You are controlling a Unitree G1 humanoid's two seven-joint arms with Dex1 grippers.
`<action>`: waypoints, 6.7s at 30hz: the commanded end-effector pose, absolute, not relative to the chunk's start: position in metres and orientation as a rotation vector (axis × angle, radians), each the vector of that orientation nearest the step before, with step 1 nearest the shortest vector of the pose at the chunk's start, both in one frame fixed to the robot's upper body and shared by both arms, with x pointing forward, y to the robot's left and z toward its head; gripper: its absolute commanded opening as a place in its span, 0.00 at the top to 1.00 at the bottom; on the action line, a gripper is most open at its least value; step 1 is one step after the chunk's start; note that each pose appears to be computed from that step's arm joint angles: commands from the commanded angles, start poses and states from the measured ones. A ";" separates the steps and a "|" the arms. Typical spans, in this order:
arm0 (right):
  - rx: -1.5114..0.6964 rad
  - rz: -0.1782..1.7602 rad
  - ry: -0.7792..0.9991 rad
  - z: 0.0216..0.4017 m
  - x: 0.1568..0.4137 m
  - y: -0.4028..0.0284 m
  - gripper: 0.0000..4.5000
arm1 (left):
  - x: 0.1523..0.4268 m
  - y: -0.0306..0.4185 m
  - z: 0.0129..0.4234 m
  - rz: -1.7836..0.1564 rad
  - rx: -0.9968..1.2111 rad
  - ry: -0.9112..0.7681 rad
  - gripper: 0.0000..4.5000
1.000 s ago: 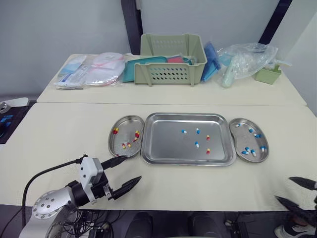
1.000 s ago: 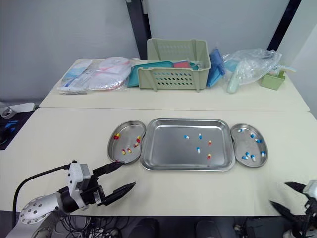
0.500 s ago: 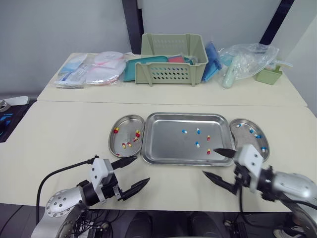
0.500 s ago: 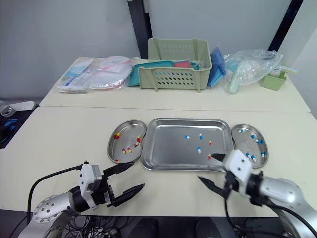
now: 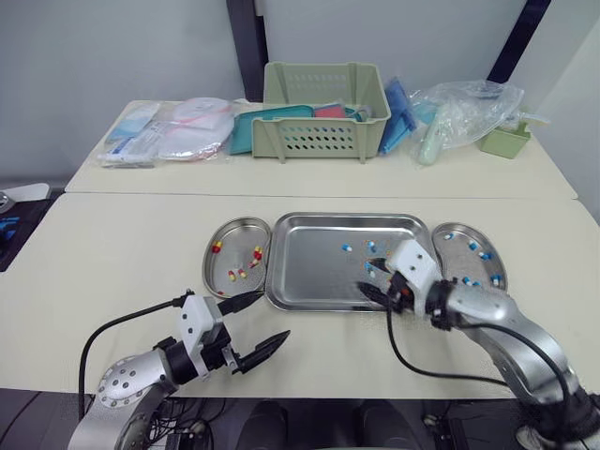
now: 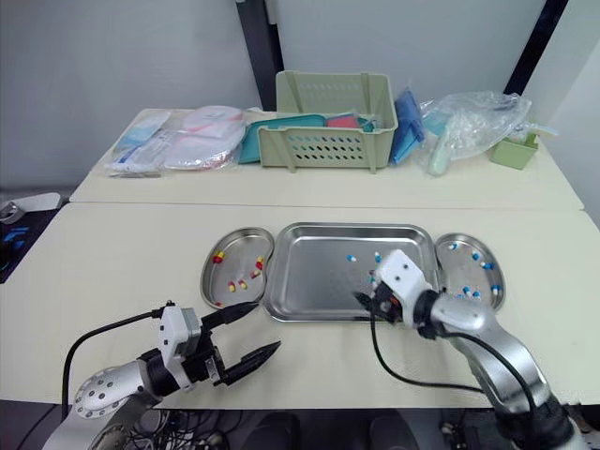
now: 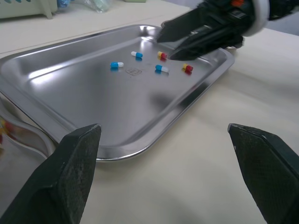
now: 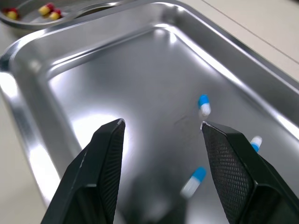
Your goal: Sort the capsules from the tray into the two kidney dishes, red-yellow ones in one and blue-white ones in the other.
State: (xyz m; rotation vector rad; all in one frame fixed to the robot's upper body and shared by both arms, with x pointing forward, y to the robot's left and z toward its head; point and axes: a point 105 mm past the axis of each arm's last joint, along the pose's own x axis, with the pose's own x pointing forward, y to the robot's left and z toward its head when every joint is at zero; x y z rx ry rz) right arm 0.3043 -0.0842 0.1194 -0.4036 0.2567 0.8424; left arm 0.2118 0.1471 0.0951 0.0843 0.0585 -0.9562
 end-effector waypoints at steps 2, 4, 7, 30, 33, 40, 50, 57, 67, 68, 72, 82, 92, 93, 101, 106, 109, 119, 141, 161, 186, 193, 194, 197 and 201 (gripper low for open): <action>-0.429 0.852 0.291 0.124 0.325 -0.074 0.37 | 0.211 0.140 0.104 -0.977 0.104 0.012 0.00; -0.434 0.844 0.303 0.125 0.337 -0.071 0.37 | 0.211 0.140 0.104 -0.977 0.106 0.010 0.00; -0.445 0.841 0.327 0.124 0.351 -0.069 0.37 | 0.212 0.140 0.104 -0.975 0.109 0.008 0.00; -0.542 0.892 0.333 0.121 0.364 -0.064 0.99 | 0.211 0.136 0.101 -0.982 0.113 0.012 0.00; -0.544 0.909 0.288 0.134 0.356 -0.066 0.99 | 0.211 0.136 0.103 -0.997 0.116 0.004 0.00; -0.457 0.889 0.221 0.171 0.315 -0.100 0.99 | 0.205 0.130 0.113 -1.097 0.118 -0.075 0.00; -0.329 0.496 0.325 0.175 0.271 -0.212 0.99 | 0.200 0.125 0.119 -1.232 0.140 -0.162 0.00; -0.357 0.309 0.436 0.155 0.260 -0.257 0.99 | 0.202 0.123 0.122 -1.258 0.131 -0.200 0.00; -0.346 0.235 0.436 0.152 0.266 -0.266 0.71 | 0.201 0.121 0.124 -1.248 0.125 -0.217 0.00; -0.348 0.235 0.432 0.153 0.267 -0.267 0.66 | 0.201 0.122 0.124 -1.242 0.124 -0.217 0.00; -0.360 0.233 0.410 0.156 0.268 -0.269 0.41 | 0.204 0.126 0.127 -1.190 0.121 -0.215 0.00; -0.506 0.428 0.288 0.159 0.245 -0.268 0.15 | 0.238 0.209 0.130 -0.727 0.184 -0.011 0.00; -0.516 0.597 0.388 0.133 0.188 -0.313 0.15 | 0.207 0.342 0.107 -0.336 0.222 0.257 0.00; -0.508 0.599 0.402 0.130 0.186 -0.317 0.15 | 0.202 0.348 0.102 -0.321 0.213 0.280 0.00; -0.488 0.605 0.434 0.119 0.182 -0.331 0.01 | 0.177 0.368 0.084 -0.257 0.187 0.360 0.00; -0.483 0.602 0.434 0.115 0.184 -0.332 0.01 | 0.177 0.365 0.086 -0.272 0.184 0.360 0.00; -0.482 0.598 0.437 0.114 0.184 -0.333 0.01 | 0.176 0.347 0.088 -0.368 0.213 0.355 0.00; -0.443 0.587 0.485 0.103 0.171 -0.333 0.01 | 0.187 0.228 0.098 -0.809 0.184 0.211 0.00; -0.341 0.863 0.350 0.123 0.176 -0.200 0.01 | 0.206 0.162 0.094 -0.989 0.136 0.057 0.00; -0.350 0.584 0.334 0.107 0.290 -0.108 0.20 | 0.207 0.148 0.095 -1.000 0.139 0.037 0.00; -0.412 0.620 0.357 0.105 0.301 -0.098 1.00 | 0.211 0.137 0.103 -1.011 0.133 0.026 0.00; -0.333 0.612 0.233 0.144 0.291 -0.121 1.00 | 0.199 0.129 0.109 -1.151 0.122 -0.039 0.00; -0.315 0.596 0.221 0.151 0.287 -0.132 1.00 | 0.196 0.128 0.112 -1.182 0.113 -0.060 0.00; -0.280 0.539 0.217 0.159 0.280 -0.160 1.00 | 0.192 0.126 0.118 -1.235 0.094 -0.120 0.00; -0.253 0.426 0.259 0.157 0.271 -0.200 1.00 | 0.190 0.124 0.122 -1.276 0.082 -0.174 0.00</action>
